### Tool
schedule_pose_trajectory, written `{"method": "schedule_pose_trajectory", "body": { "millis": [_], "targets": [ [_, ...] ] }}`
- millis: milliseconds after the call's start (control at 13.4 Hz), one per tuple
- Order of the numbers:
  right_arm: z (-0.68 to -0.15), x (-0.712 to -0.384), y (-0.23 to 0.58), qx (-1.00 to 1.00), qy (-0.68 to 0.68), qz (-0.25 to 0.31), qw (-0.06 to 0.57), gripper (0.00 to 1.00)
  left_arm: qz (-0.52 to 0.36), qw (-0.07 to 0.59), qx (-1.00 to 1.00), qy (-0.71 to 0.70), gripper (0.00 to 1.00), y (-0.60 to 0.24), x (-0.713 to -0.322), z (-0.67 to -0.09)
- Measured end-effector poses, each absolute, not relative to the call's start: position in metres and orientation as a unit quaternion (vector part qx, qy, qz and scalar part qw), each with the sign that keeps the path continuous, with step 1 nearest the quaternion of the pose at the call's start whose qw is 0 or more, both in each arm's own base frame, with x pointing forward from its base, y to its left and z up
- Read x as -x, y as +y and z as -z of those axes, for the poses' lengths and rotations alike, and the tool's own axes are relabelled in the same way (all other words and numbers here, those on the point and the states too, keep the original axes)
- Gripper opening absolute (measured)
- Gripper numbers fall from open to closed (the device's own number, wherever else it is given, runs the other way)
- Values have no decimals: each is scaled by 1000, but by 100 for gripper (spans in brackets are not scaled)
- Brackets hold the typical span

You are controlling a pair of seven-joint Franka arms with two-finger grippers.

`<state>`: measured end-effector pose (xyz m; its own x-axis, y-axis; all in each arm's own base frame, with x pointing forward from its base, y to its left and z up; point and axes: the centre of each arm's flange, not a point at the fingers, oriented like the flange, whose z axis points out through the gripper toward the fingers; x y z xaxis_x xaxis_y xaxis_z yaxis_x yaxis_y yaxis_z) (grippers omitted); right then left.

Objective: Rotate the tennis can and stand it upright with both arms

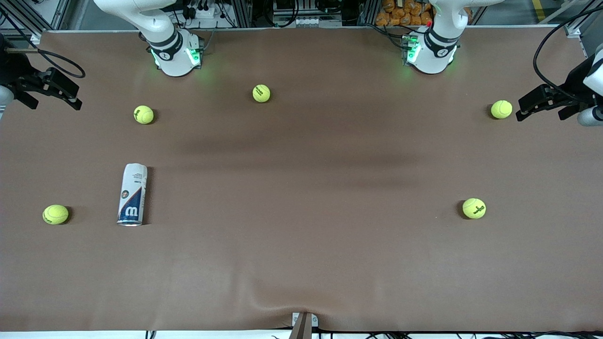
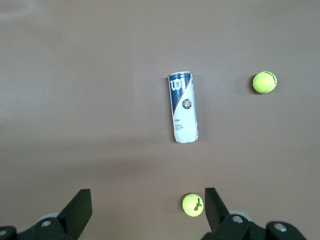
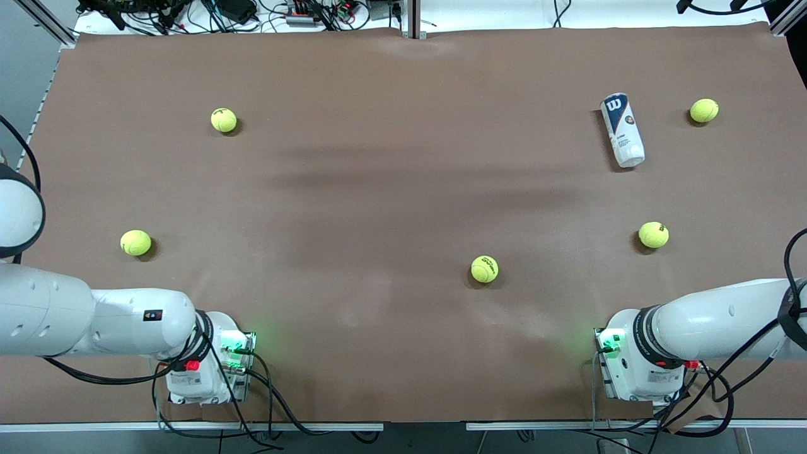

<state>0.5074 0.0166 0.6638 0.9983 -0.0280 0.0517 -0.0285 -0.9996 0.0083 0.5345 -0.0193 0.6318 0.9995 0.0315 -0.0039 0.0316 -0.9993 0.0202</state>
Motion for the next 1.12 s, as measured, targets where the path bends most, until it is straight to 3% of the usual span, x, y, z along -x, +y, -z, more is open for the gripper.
{"method": "schedule_pose_trajectory", "body": {
  "millis": [448, 1119],
  "targets": [
    [-638, -514, -6, -1000, -23, -4, 9, 100, 5, 10, -1000, 16, 100, -19, -536, -628],
    [-521, -570, -29, -999, 3, 18, 32, 100, 6, 10, -1000, 15, 100, -20, -537, -627]
  ]
}}
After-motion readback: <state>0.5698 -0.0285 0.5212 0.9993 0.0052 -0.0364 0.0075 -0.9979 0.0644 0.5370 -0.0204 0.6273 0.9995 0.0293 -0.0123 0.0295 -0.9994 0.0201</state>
